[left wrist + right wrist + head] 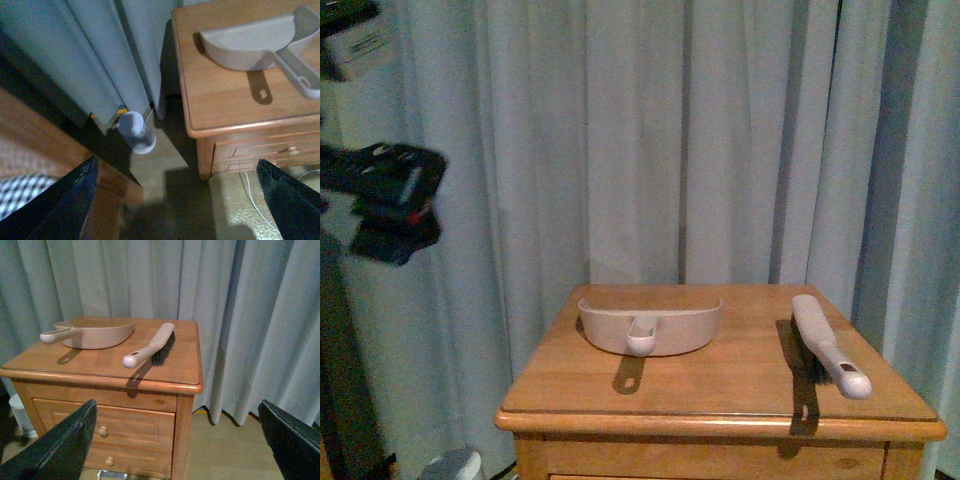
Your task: Clean up trash
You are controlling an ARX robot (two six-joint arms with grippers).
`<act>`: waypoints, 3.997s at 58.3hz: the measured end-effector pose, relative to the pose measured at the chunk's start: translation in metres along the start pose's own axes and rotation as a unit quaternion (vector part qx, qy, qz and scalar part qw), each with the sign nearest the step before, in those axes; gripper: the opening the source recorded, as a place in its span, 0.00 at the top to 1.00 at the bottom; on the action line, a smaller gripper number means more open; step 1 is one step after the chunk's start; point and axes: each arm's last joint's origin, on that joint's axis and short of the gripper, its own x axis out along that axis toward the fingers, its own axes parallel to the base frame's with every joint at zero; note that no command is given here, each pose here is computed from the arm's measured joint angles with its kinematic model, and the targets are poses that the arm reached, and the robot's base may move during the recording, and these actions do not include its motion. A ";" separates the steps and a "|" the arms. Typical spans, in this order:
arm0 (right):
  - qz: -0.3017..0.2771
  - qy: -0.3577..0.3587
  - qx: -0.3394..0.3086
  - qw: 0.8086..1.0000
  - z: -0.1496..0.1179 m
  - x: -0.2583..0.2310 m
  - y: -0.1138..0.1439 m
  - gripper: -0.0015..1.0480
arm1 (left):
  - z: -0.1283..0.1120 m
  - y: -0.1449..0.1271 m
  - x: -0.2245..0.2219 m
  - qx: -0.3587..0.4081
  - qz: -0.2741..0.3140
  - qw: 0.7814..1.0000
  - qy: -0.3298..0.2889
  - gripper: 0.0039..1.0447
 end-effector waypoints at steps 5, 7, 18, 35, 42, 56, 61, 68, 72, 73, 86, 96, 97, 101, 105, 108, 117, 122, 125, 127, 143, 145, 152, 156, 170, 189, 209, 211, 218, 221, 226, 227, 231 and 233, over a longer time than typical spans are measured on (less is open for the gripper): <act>0.000 0.000 0.000 1.000 0.000 0.000 0.000 0.07 | 0.028 -0.017 0.018 0.029 -0.010 1.000 0.002 0.07; 0.000 0.000 0.000 1.000 0.000 0.000 0.000 0.07 | 0.038 -0.026 0.026 0.041 -0.020 0.999 0.004 0.07; 0.000 0.000 0.000 1.000 0.000 0.000 0.000 0.07 | 0.068 -0.079 0.064 0.065 -0.060 0.996 0.015 0.07; 0.000 0.000 0.000 1.000 0.000 0.000 0.000 0.07 | 0.059 -0.128 0.137 0.050 -0.076 0.994 0.058 0.07; 0.000 0.000 0.000 1.000 0.000 0.000 0.000 0.07 | 0.052 -0.139 0.165 0.054 -0.066 0.993 0.079 0.07; 0.000 0.000 0.000 1.000 0.000 0.000 0.000 0.07 | 0.056 -0.149 0.196 0.059 -0.052 0.993 0.090 0.07; 0.000 0.000 0.000 1.000 0.000 0.000 0.000 0.07 | 0.054 -0.151 0.200 0.061 -0.043 0.992 0.097 0.07; 0.000 0.000 0.000 1.000 0.000 0.000 0.000 0.07 | 0.049 -0.153 0.208 0.055 -0.041 0.991 0.112 0.07; 0.000 0.000 0.000 1.000 0.000 0.000 0.000 0.07 | 0.046 -0.155 0.211 0.049 -0.041 0.991 0.120 0.07; 0.000 0.000 0.000 1.000 0.000 0.000 0.000 0.07 | 0.046 -0.155 0.212 0.046 -0.041 0.991 0.122 0.07; 0.000 0.000 0.000 1.000 0.000 0.000 0.000 0.07 | 0.043 -0.159 0.223 0.022 -0.042 0.990 0.134 0.07; 0.000 0.000 0.000 1.000 0.000 0.000 0.000 0.07 | 0.040 -0.157 0.230 0.021 -0.032 0.989 0.141 0.07; 0.000 0.000 0.000 1.000 0.000 0.000 0.000 0.07 | 0.039 -0.156 0.231 0.021 -0.030 0.989 0.142 0.07; 0.000 0.000 0.000 1.000 0.000 0.000 0.000 0.07 | 0.037 -0.154 0.234 0.021 -0.025 0.989 0.145 0.07; 0.000 0.000 0.000 1.000 0.000 0.000 0.000 0.07 | 0.032 -0.152 0.239 0.023 -0.019 0.988 0.151 0.07; 0.000 0.000 0.000 1.000 0.000 0.000 0.000 0.07 | 0.028 -0.151 0.243 0.026 -0.016 0.987 0.156 0.07; 0.000 0.000 0.000 1.000 0.000 0.000 0.000 0.07 | 0.021 -0.152 0.249 0.029 -0.016 0.986 0.163 0.07; 0.000 0.000 0.000 1.000 0.000 0.000 0.000 0.07 | 0.022 -0.152 0.249 0.028 -0.015 0.987 0.160 0.07; 0.000 0.000 0.000 1.000 0.000 0.000 0.000 0.07 | 0.022 -0.152 0.250 0.028 -0.016 0.987 0.158 0.07; 0.000 0.000 0.000 1.000 0.000 0.000 0.000 0.07 | 0.022 -0.152 0.250 0.028 -0.015 0.987 0.158 0.07; 0.000 0.000 0.000 1.000 0.000 0.000 0.000 0.07 | 0.003 -0.154 0.256 0.037 -0.020 0.983 0.179 0.07; 0.000 0.000 0.000 1.000 0.000 0.000 0.000 0.07 | 0.003 -0.154 0.256 0.037 -0.020 0.983 0.179 0.07; 0.000 0.000 0.000 1.000 0.000 0.000 0.000 0.07 | 0.003 -0.154 0.256 0.037 -0.022 0.983 0.178 0.07; 0.000 0.000 0.000 1.000 0.000 0.000 0.000 0.07 | 0.003 -0.154 0.256 0.039 -0.022 0.983 0.177 0.10; 0.000 0.000 0.000 1.000 0.000 0.000 0.000 0.07 | 0.004 -0.153 0.257 0.045 -0.016 0.984 0.171 0.39; 0.000 0.000 0.000 1.000 0.000 0.000 0.000 0.07 | 0.011 -0.145 0.251 0.036 -0.019 0.987 0.153 0.39; 0.000 0.000 0.000 1.000 0.000 0.000 0.000 0.07 | 0.070 -0.104 0.171 0.040 -0.020 0.999 -0.003 0.39; 0.000 0.000 0.000 1.000 0.000 0.000 0.000 0.07 | 0.076 -0.098 0.161 0.038 -0.023 0.999 -0.020 0.39; 0.000 0.000 0.000 1.000 0.000 0.000 0.000 0.07 | 0.087 -0.071 0.114 0.063 -0.007 0.993 -0.104 0.39; 0.000 0.000 0.000 1.000 0.000 0.000 0.000 0.07 | 0.087 -0.062 0.095 0.078 -0.007 0.987 -0.137 0.39; 0.000 0.000 0.000 1.000 0.000 0.000 0.000 0.07 | 0.082 -0.045 0.046 0.105 -0.005 0.972 -0.209 0.39; 0.000 0.000 0.000 1.000 0.000 0.000 0.000 0.07 | 0.081 -0.043 0.041 0.105 -0.006 0.971 -0.215 0.39; 0.000 0.000 0.000 1.000 0.000 0.000 0.000 0.07 | 0.073 -0.032 0.007 0.113 -0.009 0.961 -0.253 0.39; 0.000 0.000 0.000 1.000 0.000 0.000 0.000 0.07 | 0.067 -0.027 -0.007 0.118 -0.006 0.957 -0.266 0.39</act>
